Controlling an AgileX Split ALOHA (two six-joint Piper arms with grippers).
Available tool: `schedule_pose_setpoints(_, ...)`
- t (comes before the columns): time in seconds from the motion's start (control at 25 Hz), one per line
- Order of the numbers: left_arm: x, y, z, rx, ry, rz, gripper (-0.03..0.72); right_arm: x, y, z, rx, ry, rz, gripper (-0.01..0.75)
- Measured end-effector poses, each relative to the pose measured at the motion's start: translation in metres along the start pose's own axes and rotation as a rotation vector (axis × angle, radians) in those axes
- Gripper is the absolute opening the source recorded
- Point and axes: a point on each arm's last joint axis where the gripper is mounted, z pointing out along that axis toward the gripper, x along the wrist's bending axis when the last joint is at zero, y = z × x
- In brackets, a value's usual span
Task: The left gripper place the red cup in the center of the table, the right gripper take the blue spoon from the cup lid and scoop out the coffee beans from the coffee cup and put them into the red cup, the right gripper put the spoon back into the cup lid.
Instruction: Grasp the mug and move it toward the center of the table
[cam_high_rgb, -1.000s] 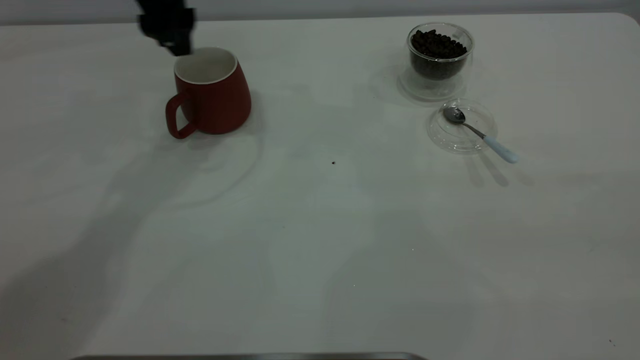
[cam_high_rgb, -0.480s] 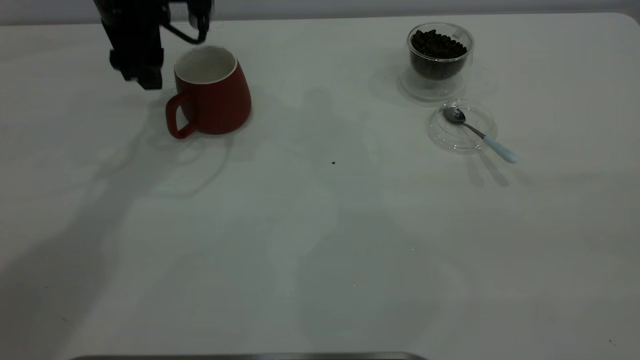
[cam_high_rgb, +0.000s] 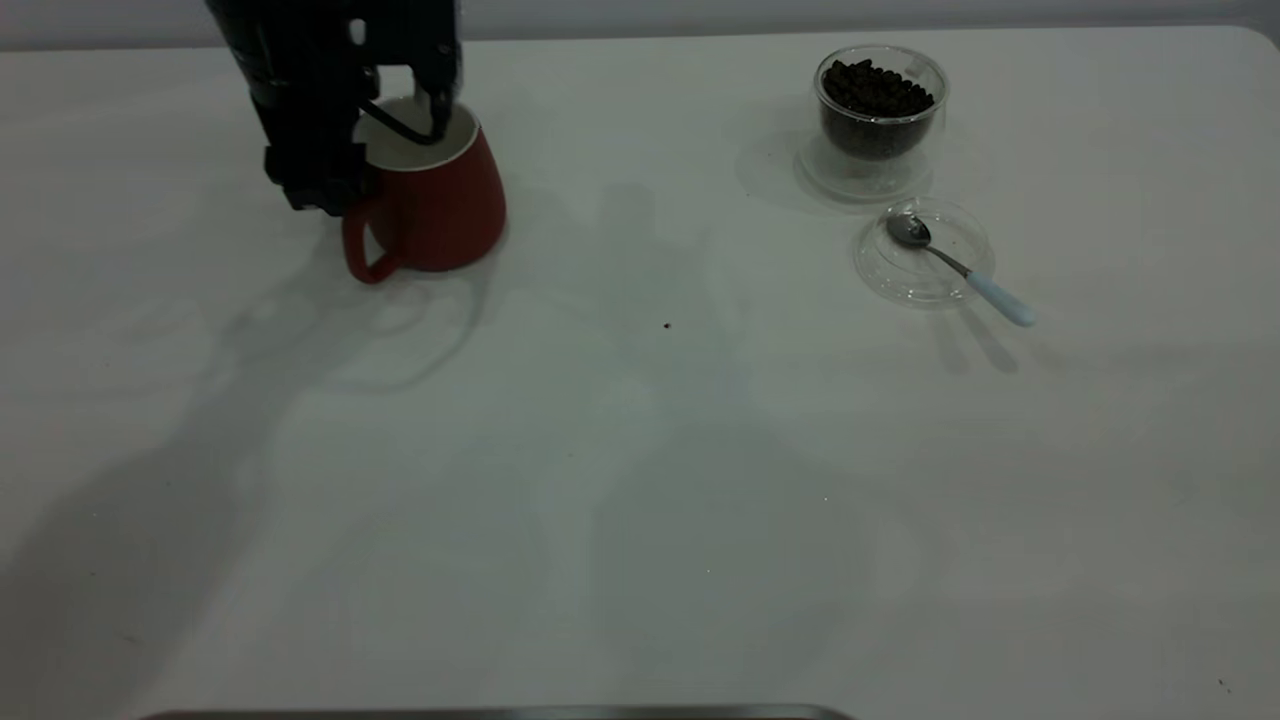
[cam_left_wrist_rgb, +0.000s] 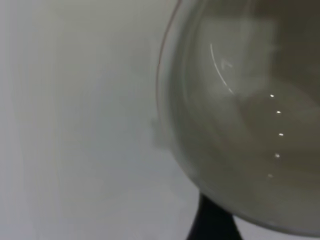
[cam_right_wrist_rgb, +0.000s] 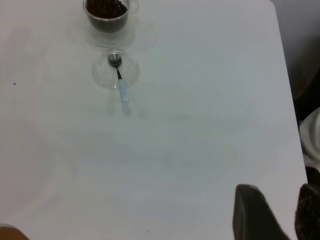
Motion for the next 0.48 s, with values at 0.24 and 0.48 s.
schedule_pose_setpoints(0.24,-0.014,0.039,-0.005,-0.078,0.006,0.013,0.587,0.0,0.0,0.0,0.0,0.0,0.0,0.243)
schedule_pose_setpoints(0.48,-0.027,0.072,-0.011,-0.145,0.016,0.028,0.587,0.0,0.0,0.0,0.0,0.0,0.0,0.243)
